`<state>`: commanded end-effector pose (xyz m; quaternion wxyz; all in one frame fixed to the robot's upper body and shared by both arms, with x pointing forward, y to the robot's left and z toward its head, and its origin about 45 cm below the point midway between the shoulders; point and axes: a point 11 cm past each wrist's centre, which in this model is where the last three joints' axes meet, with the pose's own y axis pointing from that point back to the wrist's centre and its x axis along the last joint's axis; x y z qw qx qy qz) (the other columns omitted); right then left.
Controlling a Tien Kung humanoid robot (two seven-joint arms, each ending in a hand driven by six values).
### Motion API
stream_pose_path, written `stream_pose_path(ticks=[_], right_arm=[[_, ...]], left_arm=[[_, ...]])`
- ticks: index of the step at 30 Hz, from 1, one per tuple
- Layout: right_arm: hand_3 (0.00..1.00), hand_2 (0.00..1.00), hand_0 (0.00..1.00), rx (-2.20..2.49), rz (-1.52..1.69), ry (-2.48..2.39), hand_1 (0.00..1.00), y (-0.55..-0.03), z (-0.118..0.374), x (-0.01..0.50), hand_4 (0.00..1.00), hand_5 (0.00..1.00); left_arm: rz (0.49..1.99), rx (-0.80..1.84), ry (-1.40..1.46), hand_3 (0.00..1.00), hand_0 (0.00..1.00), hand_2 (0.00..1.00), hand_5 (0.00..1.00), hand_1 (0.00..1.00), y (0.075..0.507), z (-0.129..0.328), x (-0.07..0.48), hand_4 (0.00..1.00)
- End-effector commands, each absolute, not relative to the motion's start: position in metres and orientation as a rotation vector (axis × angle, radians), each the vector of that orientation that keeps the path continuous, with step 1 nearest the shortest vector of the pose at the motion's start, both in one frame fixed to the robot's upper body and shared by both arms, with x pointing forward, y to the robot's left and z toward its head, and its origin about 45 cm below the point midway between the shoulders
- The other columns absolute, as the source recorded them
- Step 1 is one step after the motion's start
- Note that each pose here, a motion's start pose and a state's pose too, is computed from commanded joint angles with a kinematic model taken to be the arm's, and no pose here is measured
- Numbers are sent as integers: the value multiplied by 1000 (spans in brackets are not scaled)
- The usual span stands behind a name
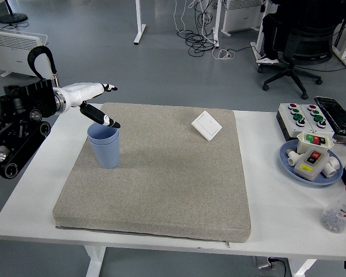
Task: Push cup pick cup insert cup
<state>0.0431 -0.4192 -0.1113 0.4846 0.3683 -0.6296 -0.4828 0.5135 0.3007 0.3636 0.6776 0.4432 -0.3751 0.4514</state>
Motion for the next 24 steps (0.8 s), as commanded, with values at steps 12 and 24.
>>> stream_pose_path(ticks=[12,24], right_arm=[[545,601,694,899,-1177,-1543,597,-418,-111,45,108,431],[545,600,694,897,-1183,-1556,597,-416,-112,45,108,432]], left_arm=[[1549,390,-408,831,816,894,998,841,371,366,494,610],[1562,-150,41,879,859,946,998,884,377,314,436,599]])
